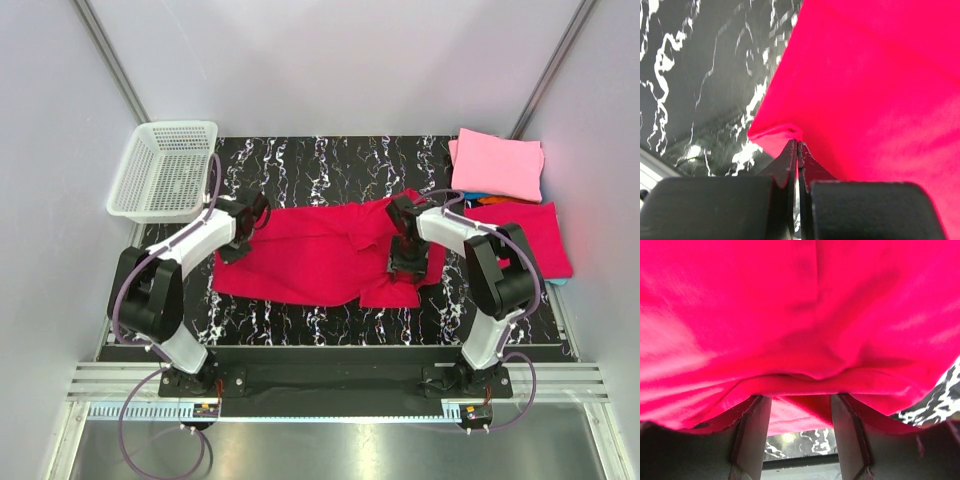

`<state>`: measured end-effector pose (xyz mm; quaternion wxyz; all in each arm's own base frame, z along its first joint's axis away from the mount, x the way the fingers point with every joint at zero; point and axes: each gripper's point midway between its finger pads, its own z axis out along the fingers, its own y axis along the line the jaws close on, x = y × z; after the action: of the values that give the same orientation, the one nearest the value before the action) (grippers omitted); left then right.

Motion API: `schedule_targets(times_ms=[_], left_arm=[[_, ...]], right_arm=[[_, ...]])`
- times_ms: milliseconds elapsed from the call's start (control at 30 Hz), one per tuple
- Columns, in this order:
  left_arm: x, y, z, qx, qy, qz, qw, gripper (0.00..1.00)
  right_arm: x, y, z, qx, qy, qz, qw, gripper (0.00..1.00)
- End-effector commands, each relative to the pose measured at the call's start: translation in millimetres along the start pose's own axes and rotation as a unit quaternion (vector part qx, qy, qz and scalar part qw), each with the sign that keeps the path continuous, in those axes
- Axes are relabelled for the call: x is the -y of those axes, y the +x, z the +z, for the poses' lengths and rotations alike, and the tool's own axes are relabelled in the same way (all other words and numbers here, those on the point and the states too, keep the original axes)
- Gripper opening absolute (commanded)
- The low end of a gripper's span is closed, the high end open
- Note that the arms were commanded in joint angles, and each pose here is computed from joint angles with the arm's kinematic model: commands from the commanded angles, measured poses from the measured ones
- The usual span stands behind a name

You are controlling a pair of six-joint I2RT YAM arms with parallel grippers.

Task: Fold and stack the t-shirts
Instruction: Fold the tshirt

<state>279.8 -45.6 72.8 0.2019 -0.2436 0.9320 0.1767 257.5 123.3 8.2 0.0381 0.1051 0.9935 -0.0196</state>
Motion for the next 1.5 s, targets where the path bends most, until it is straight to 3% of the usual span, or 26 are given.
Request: schedule_targets(times_ms=[0, 300, 500, 700, 1033, 1467], left_arm=[[3.3, -33.7, -0.5, 0.032, 0.003, -0.01, 0.999, 0.0], [1.9, -45.4, 3.6, 0.029, 0.009, -0.037, 0.999, 0.0], [6.6, -44.7, 7.0, 0.023, 0.01, -0.038, 0.999, 0.0], [13.8, -53.9, 9.3, 0.027, 0.01, -0.041, 0.999, 0.0], [25.9, -61.5, 16.5, 0.02, 0.01, -0.04, 0.999, 0.0], [21.1, -54.3, 15.9, 0.017, 0.015, -0.035, 0.999, 0.0]], right_arm=[[7.7, -45.6, 28.4, 0.062, 0.022, -0.008, 0.998, 0.57], [10.1, -63.4, -10.8, 0.108, 0.007, -0.004, 0.994, 0.57], [19.5, -48.6, -61.7, 0.151, -0.024, 0.015, 0.988, 0.58], [25.5, -31.0, -77.5, 0.159, -0.037, 0.025, 0.986, 0.57], [33.1, 34.7, -35.6, 0.082, -0.012, 0.036, 0.996, 0.57], [22.0, 41.2, -11.9, 0.09, -0.052, 0.074, 0.992, 0.56]])
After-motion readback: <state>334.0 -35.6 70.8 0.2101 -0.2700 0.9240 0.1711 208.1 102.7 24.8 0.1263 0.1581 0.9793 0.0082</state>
